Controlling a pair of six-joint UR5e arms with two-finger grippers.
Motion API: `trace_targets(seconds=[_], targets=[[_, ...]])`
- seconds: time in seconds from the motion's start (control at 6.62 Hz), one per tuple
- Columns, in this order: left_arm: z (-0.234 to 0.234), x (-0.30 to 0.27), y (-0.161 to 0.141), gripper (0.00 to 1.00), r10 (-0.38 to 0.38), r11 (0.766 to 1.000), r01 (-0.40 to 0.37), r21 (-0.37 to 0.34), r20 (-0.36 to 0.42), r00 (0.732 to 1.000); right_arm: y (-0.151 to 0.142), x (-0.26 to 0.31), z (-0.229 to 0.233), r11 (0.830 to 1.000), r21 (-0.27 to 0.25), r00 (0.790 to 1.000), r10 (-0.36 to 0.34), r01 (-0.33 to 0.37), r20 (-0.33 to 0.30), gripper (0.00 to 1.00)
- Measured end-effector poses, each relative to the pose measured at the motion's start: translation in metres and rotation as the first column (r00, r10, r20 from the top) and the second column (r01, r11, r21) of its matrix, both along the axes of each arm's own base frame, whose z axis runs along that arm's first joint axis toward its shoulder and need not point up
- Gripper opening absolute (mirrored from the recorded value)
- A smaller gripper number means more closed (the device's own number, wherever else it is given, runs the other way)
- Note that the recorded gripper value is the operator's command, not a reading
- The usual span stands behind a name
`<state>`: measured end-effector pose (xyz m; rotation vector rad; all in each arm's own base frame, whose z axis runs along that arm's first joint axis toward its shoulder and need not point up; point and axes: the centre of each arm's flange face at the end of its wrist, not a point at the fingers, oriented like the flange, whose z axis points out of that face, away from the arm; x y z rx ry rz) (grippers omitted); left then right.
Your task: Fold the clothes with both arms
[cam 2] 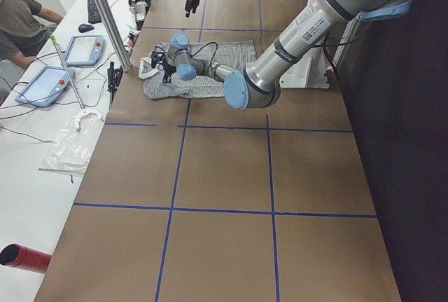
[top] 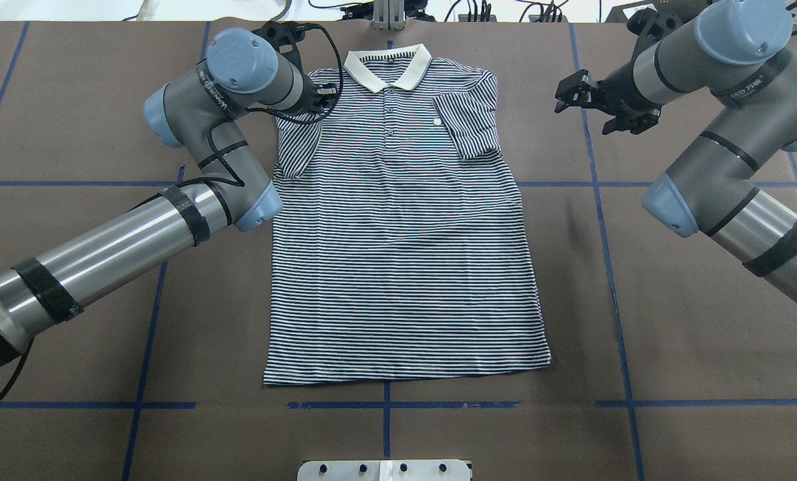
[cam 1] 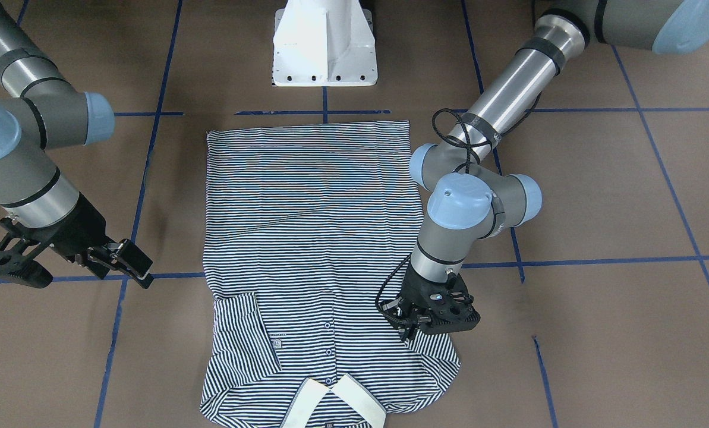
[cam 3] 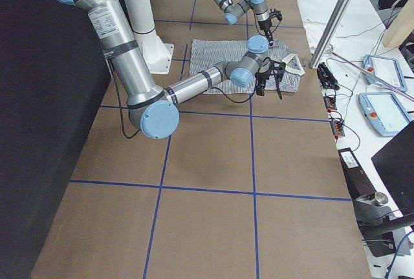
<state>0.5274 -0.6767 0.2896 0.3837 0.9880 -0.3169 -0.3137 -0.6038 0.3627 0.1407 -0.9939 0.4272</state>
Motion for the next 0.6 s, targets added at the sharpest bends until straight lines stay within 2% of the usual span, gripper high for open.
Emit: trace_targets(seconds=[0.3,0.45,0.6], targets=[[0.009,-0.028,0.027,0.47,-0.003,0.999,0.006,0.038,-0.091,0.996,0.001,-0.010,-0.028,0.999,-0.023,0.999,0.024,-0.023,0.042,1.00],[-0.001,-0.045,0.051,0.61,0.017,0.999,-0.009,0.052,-0.151,0.988,0.017,-0.024,-0.045,0.998,-0.059,0.996,0.043,-0.038,0.077,1.00],[-0.013,-0.058,0.083,0.69,0.043,0.998,-0.031,0.058,-0.205,0.978,0.048,-0.042,-0.060,0.994,-0.096,0.994,0.069,-0.061,0.082,1.00]])
